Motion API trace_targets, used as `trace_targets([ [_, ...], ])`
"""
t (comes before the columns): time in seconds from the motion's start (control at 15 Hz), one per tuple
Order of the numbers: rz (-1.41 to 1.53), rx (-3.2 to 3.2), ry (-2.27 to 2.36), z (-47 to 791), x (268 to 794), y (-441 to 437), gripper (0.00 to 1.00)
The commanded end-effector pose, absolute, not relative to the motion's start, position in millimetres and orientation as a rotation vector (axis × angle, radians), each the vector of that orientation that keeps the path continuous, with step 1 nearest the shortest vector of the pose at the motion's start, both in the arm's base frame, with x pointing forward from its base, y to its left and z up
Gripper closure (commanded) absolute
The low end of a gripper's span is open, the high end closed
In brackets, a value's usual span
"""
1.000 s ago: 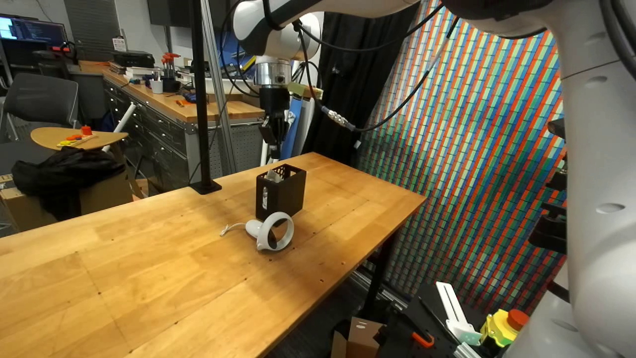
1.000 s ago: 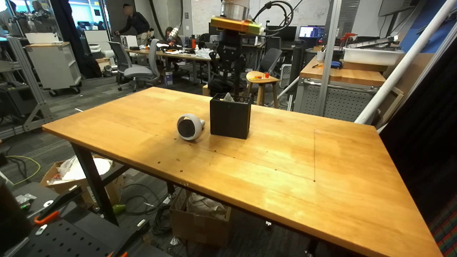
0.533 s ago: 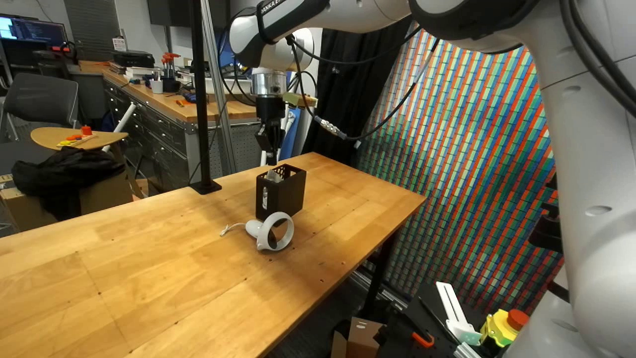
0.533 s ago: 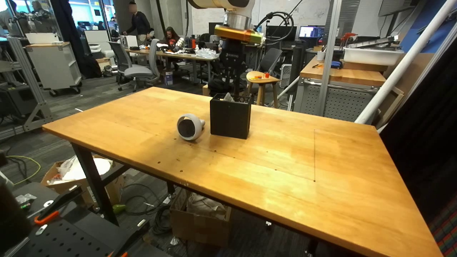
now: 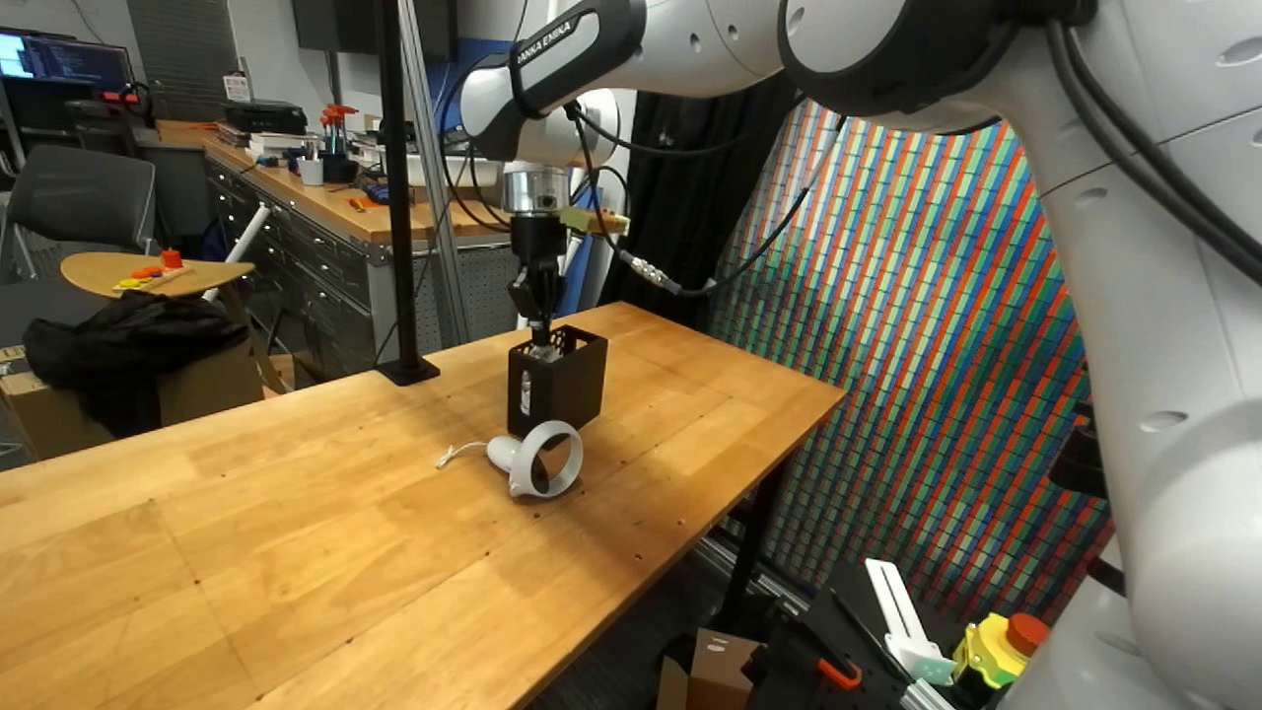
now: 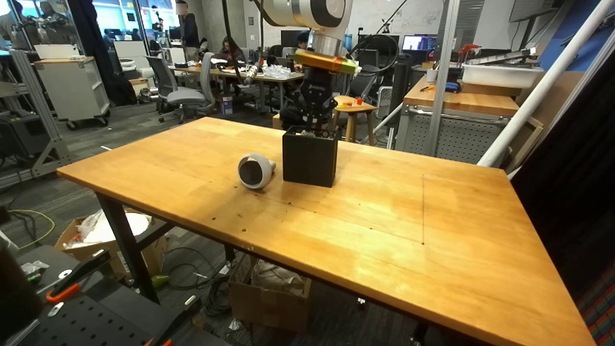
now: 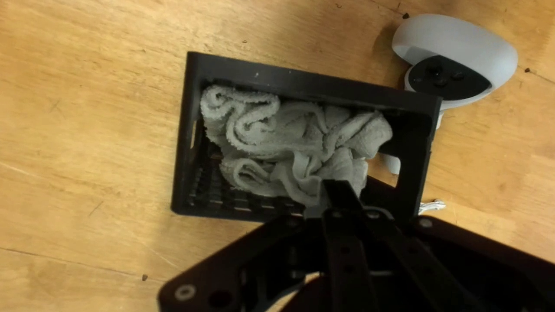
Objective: Pick up the towel and put it in the black object
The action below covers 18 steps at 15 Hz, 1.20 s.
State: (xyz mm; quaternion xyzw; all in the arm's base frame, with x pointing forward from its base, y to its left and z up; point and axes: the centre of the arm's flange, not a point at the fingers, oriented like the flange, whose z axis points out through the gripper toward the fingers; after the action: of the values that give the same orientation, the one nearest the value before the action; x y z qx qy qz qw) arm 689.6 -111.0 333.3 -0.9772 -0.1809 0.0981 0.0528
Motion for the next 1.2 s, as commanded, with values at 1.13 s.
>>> trace_targets([
  [1.13, 0.250, -2.821, -0.349, 284.8, 689.0, -137.7, 1.00],
])
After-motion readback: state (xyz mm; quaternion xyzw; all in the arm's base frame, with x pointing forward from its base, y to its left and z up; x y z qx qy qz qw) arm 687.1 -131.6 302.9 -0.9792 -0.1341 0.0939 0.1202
